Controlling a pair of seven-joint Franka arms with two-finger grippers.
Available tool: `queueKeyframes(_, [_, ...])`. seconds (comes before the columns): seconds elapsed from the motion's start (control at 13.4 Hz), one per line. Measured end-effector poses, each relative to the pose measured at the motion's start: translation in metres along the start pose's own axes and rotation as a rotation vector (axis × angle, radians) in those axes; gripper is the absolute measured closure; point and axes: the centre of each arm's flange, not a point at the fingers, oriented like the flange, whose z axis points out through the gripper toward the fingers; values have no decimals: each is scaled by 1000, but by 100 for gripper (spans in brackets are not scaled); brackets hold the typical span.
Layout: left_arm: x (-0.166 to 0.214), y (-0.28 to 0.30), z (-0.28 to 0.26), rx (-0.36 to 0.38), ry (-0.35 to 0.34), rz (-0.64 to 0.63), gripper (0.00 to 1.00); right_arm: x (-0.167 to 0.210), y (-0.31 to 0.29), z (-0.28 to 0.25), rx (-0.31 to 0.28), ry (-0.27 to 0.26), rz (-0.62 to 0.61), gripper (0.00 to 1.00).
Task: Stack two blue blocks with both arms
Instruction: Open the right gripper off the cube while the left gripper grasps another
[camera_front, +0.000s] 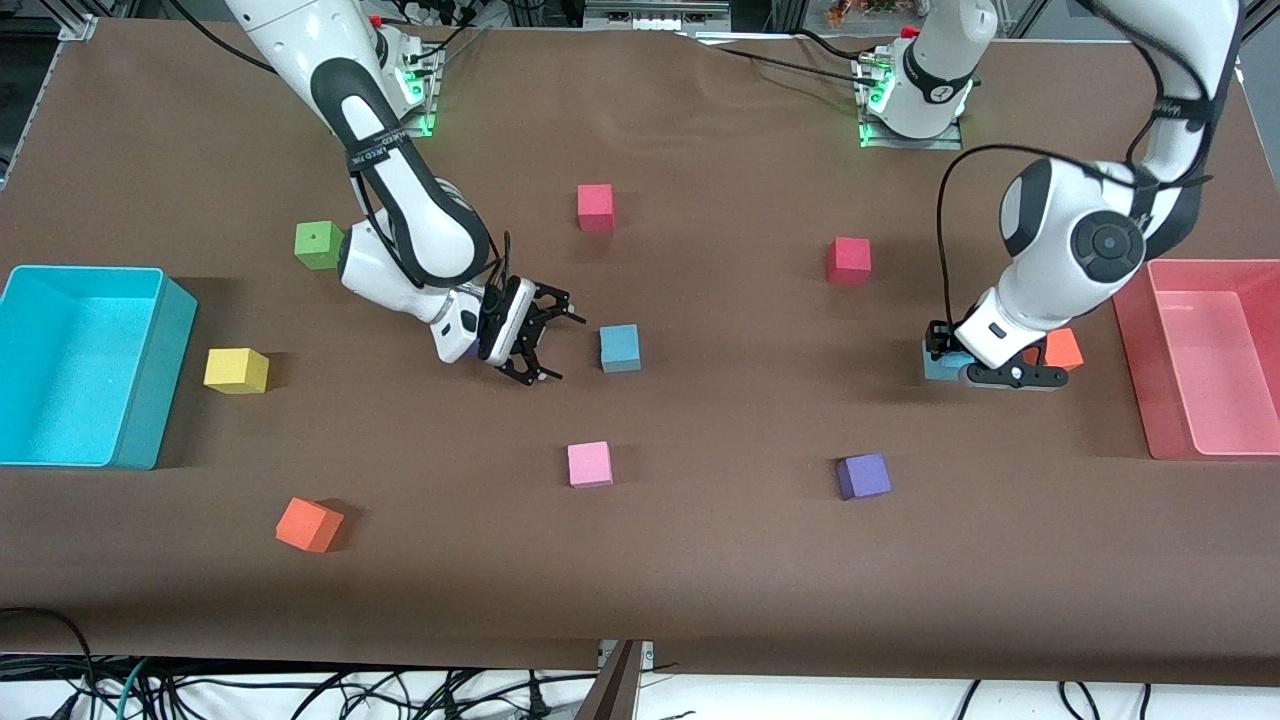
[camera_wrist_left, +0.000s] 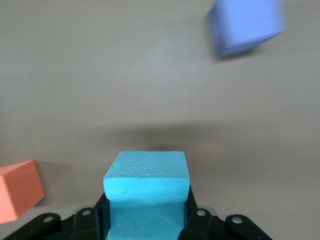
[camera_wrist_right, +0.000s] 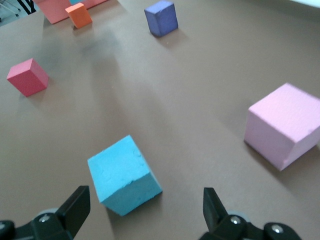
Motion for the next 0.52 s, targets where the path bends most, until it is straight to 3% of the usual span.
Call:
queueKeyframes(0.22, [-3,100,-43,-18,30,-20,48,-2,-1,3,4,-2,4,0])
queueKeyframes(0.52, [-20,217,-5,-31,-19,-76,48,-8,-3,7,12,-11,10,0])
